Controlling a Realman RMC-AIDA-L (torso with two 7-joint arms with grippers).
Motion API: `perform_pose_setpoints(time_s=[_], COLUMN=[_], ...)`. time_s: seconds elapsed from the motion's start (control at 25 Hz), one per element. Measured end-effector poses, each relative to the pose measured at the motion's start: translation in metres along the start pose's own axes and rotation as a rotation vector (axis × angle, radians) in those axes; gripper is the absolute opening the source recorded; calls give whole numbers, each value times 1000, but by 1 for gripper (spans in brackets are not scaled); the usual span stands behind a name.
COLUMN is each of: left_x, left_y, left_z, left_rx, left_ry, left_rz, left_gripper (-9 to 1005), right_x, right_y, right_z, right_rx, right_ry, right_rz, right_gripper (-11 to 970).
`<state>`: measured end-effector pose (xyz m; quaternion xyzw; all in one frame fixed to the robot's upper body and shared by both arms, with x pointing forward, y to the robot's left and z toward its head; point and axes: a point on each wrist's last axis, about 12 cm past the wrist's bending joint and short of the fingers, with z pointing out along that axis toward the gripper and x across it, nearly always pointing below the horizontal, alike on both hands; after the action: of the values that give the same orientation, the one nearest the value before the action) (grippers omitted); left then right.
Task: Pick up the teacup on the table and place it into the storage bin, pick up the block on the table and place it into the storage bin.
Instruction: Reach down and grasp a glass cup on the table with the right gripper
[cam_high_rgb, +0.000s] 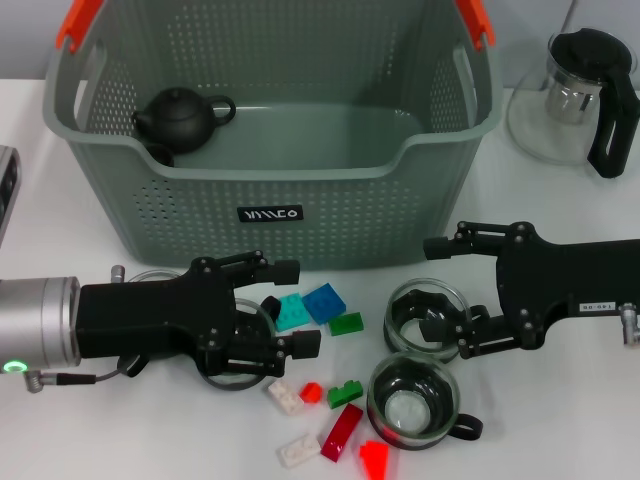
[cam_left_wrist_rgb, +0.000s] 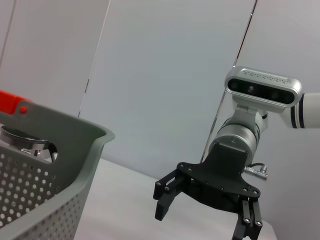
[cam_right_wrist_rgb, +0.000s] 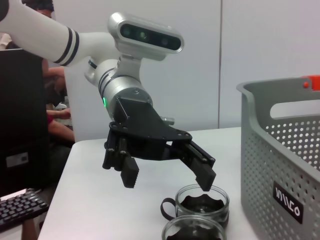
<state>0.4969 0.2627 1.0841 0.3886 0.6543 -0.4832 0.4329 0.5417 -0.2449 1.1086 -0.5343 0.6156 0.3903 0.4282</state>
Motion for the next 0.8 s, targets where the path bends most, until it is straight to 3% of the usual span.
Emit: perform_pose_setpoints(time_s=[0.4,0.8], left_x=[3,8], left_y=[0,-1], left_z=[-4,-8], left_rx=[-13,-32], left_ry=[15,23], left_rz=[-5,-12], left_gripper=[934,934], right_x=[-13,-42], right_y=[3,-3], right_z=[-5,5], right_rx=[-106,-241], right_ry=[149,344], right_rz=[-42,-36], right_gripper=[926,923])
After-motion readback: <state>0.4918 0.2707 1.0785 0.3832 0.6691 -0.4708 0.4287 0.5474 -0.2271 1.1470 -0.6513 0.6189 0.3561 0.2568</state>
